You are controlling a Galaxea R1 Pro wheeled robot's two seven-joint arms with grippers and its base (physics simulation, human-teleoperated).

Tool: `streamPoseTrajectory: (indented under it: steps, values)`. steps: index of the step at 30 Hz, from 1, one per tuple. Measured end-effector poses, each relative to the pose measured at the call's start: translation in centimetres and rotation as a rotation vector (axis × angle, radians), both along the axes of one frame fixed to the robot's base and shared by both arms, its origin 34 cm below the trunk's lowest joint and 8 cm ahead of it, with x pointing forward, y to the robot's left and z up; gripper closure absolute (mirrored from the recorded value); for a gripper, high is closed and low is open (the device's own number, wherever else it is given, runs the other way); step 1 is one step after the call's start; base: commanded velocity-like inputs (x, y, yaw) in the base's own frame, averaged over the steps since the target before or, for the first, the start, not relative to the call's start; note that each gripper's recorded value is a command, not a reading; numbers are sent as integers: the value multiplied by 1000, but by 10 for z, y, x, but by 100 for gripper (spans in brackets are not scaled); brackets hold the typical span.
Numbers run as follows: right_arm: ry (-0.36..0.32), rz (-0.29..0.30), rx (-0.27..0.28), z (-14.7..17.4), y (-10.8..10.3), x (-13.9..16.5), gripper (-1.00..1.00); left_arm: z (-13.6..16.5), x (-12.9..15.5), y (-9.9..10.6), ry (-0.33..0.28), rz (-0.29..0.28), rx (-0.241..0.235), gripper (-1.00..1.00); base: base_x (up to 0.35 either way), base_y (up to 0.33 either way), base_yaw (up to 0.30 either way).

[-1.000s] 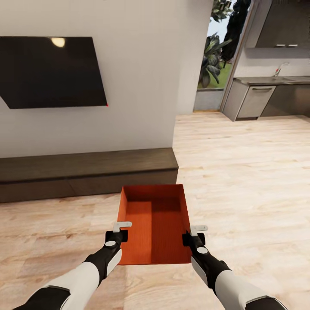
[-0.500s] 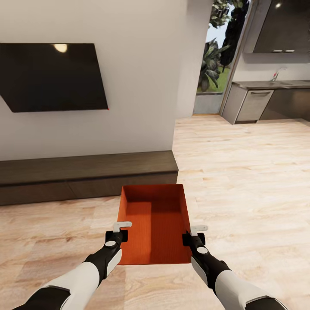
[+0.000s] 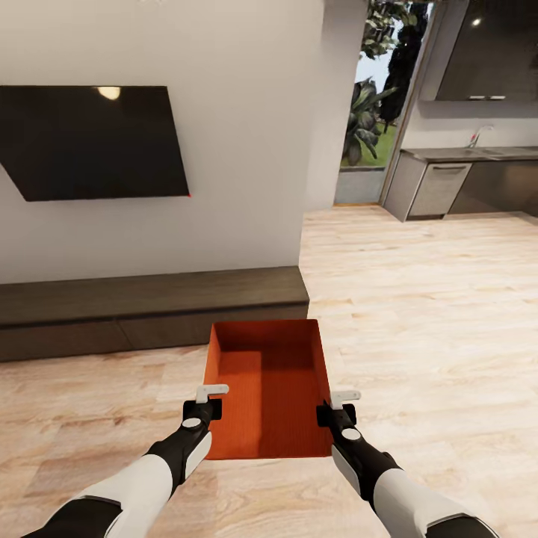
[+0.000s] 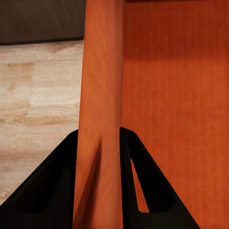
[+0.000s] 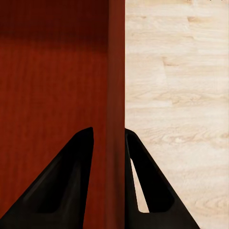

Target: Move the two storage containers from the living room to the garage. In the garage, place one container on the floor and stack the other container on top of it (either order is fine).

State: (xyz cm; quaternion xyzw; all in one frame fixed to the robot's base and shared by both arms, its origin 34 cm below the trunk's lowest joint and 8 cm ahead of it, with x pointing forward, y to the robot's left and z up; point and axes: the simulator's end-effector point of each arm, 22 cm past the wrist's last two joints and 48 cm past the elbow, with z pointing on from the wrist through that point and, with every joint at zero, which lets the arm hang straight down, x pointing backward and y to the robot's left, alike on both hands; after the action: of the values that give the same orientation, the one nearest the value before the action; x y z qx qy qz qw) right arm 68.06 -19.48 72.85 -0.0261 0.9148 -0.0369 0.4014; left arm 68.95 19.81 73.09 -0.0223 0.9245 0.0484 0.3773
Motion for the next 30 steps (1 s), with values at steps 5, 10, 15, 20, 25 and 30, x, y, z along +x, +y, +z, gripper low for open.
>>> streamPoseTrajectory:
  steps: [5, 10, 15, 20, 25, 30]
  values:
    - [-8, 0, 0, 4, 0, 2, 100, 4, 2, 0, -8, 0, 0, 100, 0, 0, 0]
    - [-16, 0, 0, 9, 0, 4, 100, 9, 4, 0, -16, 0, 0, 100, 0, 0, 0]
    - [-25, 0, 0, 13, 0, 6, 100, 14, 6, 0, -25, 0, 0, 100, 0, 0, 0]
    - [-32, 0, 0, 18, 0, 8, 100, 18, 8, 0, -32, 0, 0, 100, 0, 0, 0]
    - [-36, -1, 1, 21, 0, 8, 100, 22, 9, 0, -36, -1, 2, 100, 0, 0, -40]
    - [-44, -1, 1, 25, 0, 10, 100, 26, 10, 0, -43, -1, 2, 100, 0, 0, -62]
